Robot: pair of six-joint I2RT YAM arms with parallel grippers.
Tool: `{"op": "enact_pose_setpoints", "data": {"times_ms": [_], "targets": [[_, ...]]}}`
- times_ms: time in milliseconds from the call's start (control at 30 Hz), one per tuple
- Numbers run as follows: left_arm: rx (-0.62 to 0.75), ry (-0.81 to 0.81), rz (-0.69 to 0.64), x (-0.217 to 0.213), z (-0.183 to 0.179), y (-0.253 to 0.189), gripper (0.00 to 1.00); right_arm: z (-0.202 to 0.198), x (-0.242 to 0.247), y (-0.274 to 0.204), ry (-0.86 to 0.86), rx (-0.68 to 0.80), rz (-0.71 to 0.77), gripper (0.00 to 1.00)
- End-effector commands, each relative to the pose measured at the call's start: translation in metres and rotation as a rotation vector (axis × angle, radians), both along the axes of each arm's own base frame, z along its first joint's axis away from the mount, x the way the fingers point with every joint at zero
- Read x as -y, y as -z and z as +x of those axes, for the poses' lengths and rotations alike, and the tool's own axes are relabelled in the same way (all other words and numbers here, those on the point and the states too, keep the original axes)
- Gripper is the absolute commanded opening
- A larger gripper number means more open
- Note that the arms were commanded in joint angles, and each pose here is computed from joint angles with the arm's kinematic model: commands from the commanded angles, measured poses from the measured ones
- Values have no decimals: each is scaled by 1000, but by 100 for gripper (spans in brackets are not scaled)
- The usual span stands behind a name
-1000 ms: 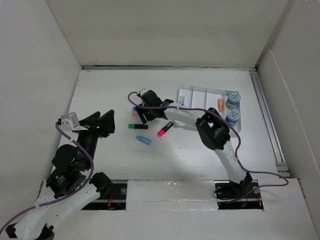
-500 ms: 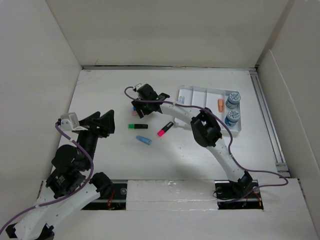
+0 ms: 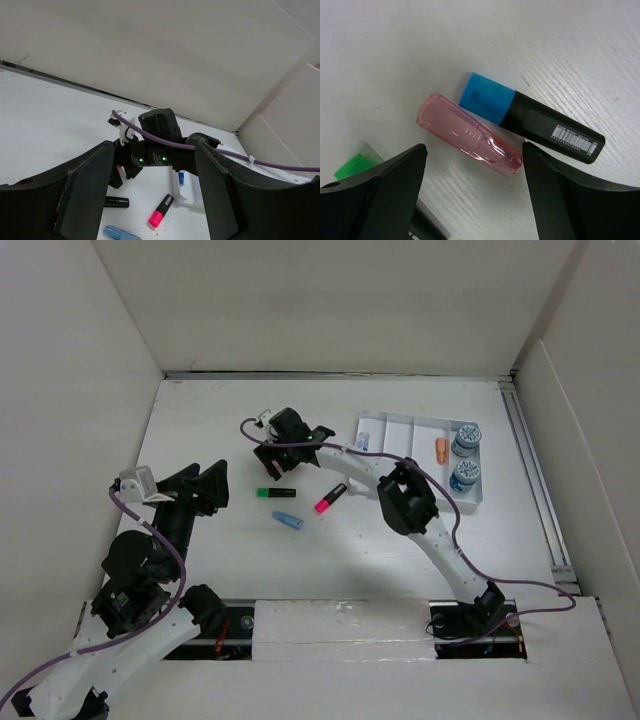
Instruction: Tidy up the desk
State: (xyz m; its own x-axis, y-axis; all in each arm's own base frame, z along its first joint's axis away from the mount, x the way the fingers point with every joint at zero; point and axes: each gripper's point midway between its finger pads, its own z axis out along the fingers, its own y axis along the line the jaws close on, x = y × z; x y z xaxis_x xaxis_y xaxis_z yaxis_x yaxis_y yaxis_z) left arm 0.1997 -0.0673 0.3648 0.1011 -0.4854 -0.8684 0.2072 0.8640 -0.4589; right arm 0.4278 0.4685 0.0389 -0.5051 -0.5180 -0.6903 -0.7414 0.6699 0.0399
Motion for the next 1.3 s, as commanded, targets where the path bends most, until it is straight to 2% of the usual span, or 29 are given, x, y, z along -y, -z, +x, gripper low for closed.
{"op": "enact_pose_setpoints", "data": {"times_ms": [0, 167, 300, 400, 433, 500, 567, 600, 700, 767, 1033, 1133, 1167, 1267], "targets": [[35, 6, -20, 0, -1, -9, 61, -7, -20, -10, -95, 26, 31, 82], [33, 2, -18, -1, -1, -9, 61, -21, -23, -6, -117, -11, 39, 65], [35, 5, -18, 0, -1, -9, 61, -38, -8, 10, -82, -78, 22, 46], [36, 8, -18, 1, -1, -9, 61, -48, -9, -5, -72, -100, 92, 43], [38, 10, -19, 1, -1, -10, 61, -58, -2, 7, -72, -129, 80, 42], [35, 12, -16, 2, -1, -9, 61, -57, -1, -8, -71, -103, 104, 45], [35, 17, -16, 3, 0, -9, 61, -50, 0, -12, -46, -77, 92, 55], [33, 15, -15, 3, -1, -9, 61, -45, 4, -11, -20, -63, 69, 68], [36, 12, -18, 1, -1, -10, 61, -35, -3, -12, -20, -44, 67, 78], [40, 14, -23, 1, -2, -10, 61, -28, -10, -8, -23, -42, 64, 80], [45, 19, -26, 1, -3, -12, 61, -20, -24, -8, -42, -16, 55, 77], [44, 14, -26, -1, -4, -11, 61, -26, -31, -4, -51, -11, 33, 69], [45, 12, -27, -1, -4, -12, 61, -27, -31, -3, -51, -16, 27, 62], [43, 12, -25, 0, -3, -11, 61, -36, -33, 6, -54, -16, 0, 49]]}}
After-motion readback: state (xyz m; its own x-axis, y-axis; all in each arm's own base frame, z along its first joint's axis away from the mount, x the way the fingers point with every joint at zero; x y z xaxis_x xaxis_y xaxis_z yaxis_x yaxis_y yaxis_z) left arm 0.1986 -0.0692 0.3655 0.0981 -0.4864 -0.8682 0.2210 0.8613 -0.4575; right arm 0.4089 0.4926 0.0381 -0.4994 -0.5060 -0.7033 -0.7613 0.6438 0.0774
